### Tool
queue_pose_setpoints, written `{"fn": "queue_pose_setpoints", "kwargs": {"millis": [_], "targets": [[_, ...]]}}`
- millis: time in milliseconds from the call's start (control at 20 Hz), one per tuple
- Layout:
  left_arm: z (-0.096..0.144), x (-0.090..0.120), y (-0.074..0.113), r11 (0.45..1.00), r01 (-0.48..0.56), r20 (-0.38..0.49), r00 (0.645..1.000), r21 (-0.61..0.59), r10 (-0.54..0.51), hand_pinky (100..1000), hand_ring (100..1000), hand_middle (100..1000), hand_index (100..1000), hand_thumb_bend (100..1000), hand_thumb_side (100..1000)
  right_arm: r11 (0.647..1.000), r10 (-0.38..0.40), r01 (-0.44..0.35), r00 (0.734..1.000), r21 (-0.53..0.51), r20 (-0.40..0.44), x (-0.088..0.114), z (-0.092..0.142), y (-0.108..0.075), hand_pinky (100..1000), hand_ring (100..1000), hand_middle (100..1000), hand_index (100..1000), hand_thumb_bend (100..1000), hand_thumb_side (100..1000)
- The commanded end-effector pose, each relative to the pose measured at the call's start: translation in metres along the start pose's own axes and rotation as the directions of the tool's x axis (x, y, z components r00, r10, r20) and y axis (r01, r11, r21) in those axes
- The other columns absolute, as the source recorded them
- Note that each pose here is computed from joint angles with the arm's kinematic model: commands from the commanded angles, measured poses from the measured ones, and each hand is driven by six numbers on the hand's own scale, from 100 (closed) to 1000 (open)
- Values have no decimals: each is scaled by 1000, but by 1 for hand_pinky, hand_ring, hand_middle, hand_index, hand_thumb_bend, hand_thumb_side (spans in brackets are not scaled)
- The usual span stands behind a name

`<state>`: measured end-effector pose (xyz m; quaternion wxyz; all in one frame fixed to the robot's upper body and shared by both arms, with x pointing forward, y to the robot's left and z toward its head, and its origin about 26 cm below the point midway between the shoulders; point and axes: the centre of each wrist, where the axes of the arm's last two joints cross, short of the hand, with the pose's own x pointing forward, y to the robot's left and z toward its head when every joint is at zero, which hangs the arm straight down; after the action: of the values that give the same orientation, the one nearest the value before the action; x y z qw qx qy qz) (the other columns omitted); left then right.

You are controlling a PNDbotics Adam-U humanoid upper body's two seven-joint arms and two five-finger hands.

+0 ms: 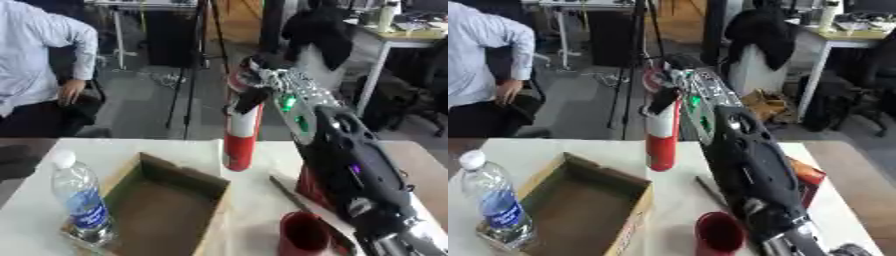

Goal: Pick up objects on the table and place them in the box.

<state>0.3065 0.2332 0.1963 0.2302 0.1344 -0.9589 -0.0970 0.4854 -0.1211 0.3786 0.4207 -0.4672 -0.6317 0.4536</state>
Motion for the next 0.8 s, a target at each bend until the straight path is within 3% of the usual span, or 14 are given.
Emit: {"fn": "queue_pose_setpoints", "kwargs": {"millis": [50, 800], "targets": [[-3, 4, 3, 1000, 6, 21, 1000, -9, -5, 870, 739, 745, 709, 100, 1000, 997, -11, 15, 999, -80, 43, 13, 5, -33, 286, 459, 376, 447, 427, 304], [-2, 3, 4, 1000, 15, 10, 1000, -19, -15, 871, 738, 743, 710, 100, 1000, 991, -34, 63, 970, -115, 240, 58, 30, -85, 285, 460, 379, 450, 402, 334]]}}
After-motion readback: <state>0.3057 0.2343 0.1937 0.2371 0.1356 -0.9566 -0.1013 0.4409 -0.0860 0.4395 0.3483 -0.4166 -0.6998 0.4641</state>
